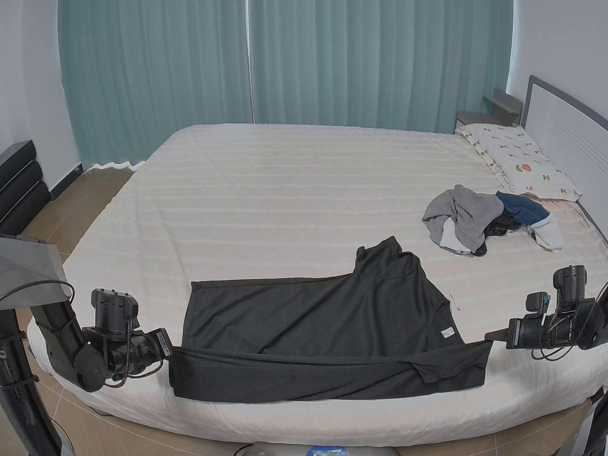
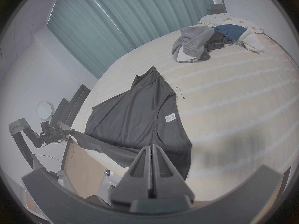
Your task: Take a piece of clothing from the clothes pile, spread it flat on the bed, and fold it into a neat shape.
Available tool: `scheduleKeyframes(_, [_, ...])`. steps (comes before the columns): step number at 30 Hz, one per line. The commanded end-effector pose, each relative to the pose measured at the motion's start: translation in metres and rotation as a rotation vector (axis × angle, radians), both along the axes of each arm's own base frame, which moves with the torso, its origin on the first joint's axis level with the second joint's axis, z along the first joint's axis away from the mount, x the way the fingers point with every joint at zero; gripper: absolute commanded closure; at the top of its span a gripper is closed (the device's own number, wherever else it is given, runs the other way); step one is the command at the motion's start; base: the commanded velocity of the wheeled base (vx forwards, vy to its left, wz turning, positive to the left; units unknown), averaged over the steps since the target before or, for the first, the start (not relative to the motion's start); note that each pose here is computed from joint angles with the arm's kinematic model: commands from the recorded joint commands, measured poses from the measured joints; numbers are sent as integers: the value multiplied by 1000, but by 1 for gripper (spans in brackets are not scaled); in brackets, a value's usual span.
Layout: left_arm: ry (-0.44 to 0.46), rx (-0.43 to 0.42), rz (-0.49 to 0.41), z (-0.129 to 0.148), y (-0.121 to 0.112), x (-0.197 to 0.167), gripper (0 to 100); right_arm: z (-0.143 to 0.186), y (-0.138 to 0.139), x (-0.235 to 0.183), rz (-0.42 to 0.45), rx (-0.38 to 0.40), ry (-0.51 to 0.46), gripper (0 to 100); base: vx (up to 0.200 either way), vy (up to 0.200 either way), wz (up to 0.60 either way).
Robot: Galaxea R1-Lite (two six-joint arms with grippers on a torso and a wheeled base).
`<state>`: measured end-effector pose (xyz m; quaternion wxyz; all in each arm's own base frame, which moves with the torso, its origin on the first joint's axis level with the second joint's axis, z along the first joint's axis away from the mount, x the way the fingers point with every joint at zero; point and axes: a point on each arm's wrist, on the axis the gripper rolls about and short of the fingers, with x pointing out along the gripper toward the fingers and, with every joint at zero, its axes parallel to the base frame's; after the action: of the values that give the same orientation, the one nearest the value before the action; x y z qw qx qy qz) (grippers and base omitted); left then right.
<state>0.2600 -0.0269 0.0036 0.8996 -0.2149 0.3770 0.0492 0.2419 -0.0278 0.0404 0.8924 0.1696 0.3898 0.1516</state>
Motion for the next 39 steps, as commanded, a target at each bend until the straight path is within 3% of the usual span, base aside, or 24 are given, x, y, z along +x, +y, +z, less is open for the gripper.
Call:
scheduleKeyframes(1, [0,-13,28,-7,0,13,100,-13,3,16,22,6,30,100,0,0,0])
scheduleKeyframes(23, [3,-17,51,-31,1,44,100,-22,5,55,-50,80,50,100,0,0,0])
scheduleKeyframes(36, [24,-15,51,-46,1,53,100,-47,4,70,-54,87,104,100,0,0,0])
scheduleKeyframes(37, [26,-15,49,-47,0,53,0,-49,4,70,-53,89,110,100,0,0,0])
scheduleKeyframes(39, [24,-15,49,-48,0,54,0,-51,4,71,-52,88,112,100,0,0,0])
